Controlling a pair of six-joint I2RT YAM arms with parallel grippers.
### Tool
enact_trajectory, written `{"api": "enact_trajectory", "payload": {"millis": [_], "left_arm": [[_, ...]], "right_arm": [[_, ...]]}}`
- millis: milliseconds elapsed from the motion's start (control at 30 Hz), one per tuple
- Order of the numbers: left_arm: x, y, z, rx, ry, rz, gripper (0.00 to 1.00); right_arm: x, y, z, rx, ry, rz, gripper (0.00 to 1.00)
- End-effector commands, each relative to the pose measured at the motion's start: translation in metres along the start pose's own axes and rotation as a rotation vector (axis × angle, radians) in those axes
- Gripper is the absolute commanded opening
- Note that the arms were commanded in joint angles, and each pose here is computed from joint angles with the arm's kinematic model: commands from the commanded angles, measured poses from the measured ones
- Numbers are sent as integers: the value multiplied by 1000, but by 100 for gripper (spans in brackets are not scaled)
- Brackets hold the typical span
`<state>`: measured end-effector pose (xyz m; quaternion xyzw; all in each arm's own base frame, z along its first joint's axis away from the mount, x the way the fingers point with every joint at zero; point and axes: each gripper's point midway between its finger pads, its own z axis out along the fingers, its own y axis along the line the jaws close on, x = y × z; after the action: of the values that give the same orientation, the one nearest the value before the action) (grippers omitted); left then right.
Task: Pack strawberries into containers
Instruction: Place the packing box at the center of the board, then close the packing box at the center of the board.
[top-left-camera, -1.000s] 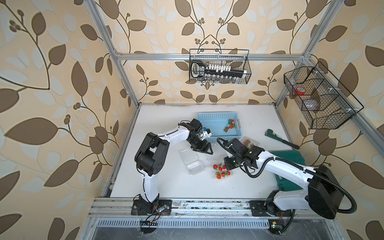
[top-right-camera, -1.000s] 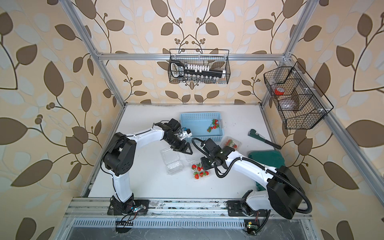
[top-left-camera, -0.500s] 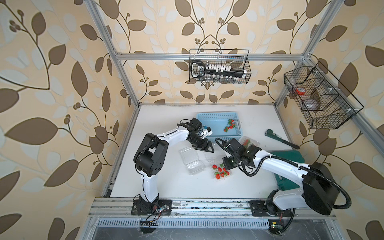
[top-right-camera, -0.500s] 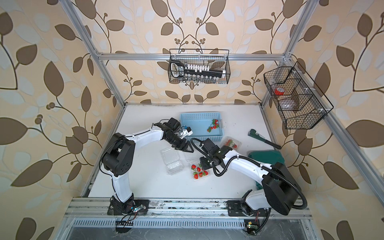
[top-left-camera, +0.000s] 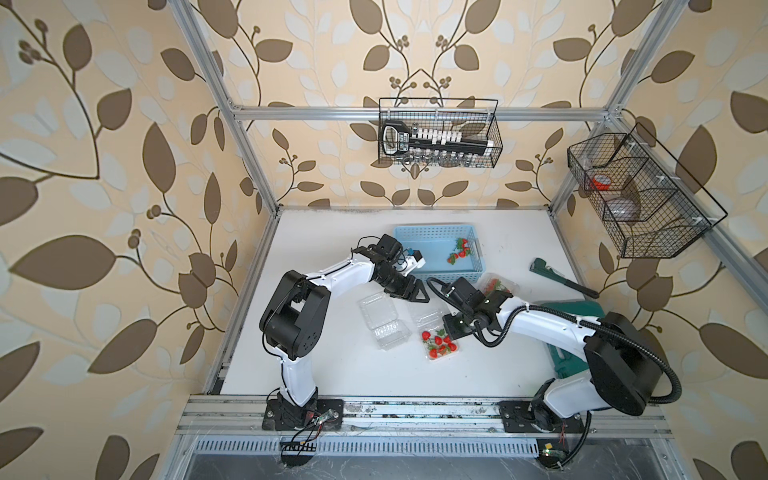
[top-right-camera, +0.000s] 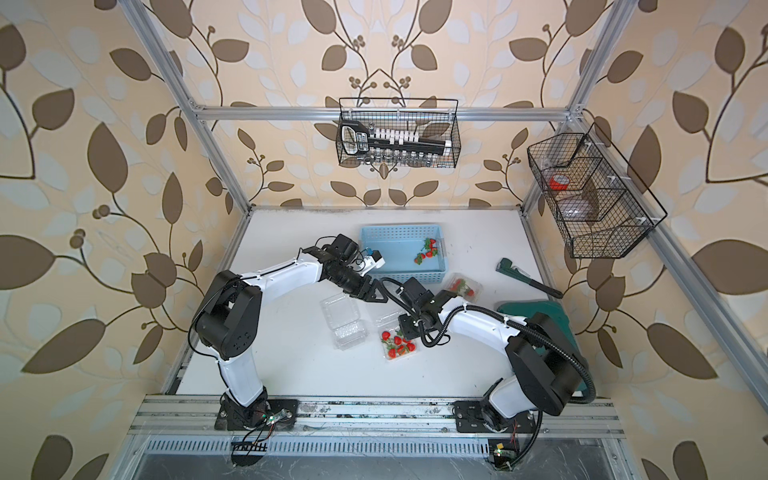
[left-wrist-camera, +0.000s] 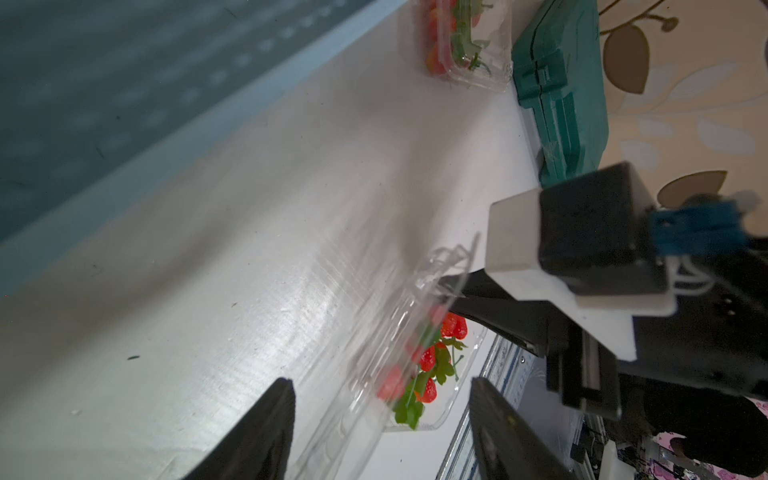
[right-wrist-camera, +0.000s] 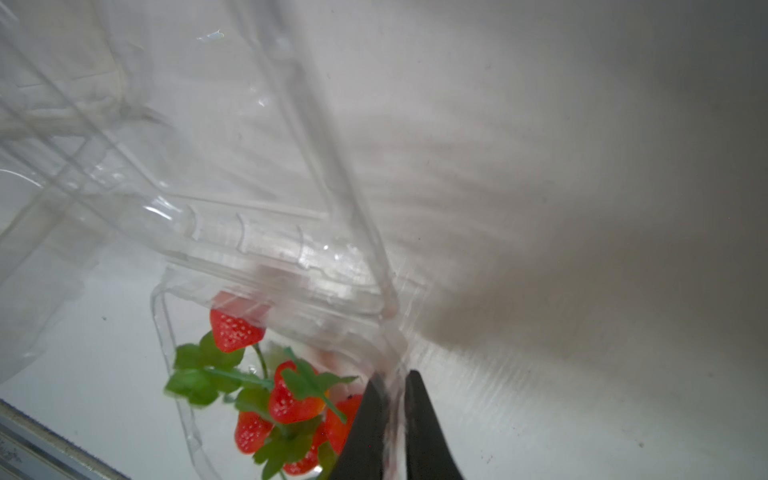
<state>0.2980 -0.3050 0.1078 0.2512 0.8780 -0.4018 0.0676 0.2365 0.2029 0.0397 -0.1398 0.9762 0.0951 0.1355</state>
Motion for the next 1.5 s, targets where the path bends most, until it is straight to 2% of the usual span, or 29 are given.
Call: {"api": "enact_trajectory", "payload": {"millis": [0,133,267,467,667,867,1033,1467], "left_arm": [[-3,-23,-10,43,-32,50,68],[0,-27,-6,52,-23,59,68],[2,-31,-4,56,-19,65,68],[3,-40,-8,48,-29,89,68],[11,-52,-13,-19,-16,151,68],[25,-66,-2,-42,36,185,68],[35,-81,1,-49,28,201,68],[69,-123,37,-96,136,321,67]], "right_arm": [[-11,0,3,7,-24,1,13],[-17,-3,7,-2,-35,32,14],[-18,-7,9,-15,-44,67,25],[-18,-21,-10,-50,-93,151,31],[-10,-38,-36,-96,-143,233,34],[1,-47,-40,-133,-147,303,35],[2,-52,-47,-171,-180,355,36],[0,-68,-67,-264,-254,462,38]]}}
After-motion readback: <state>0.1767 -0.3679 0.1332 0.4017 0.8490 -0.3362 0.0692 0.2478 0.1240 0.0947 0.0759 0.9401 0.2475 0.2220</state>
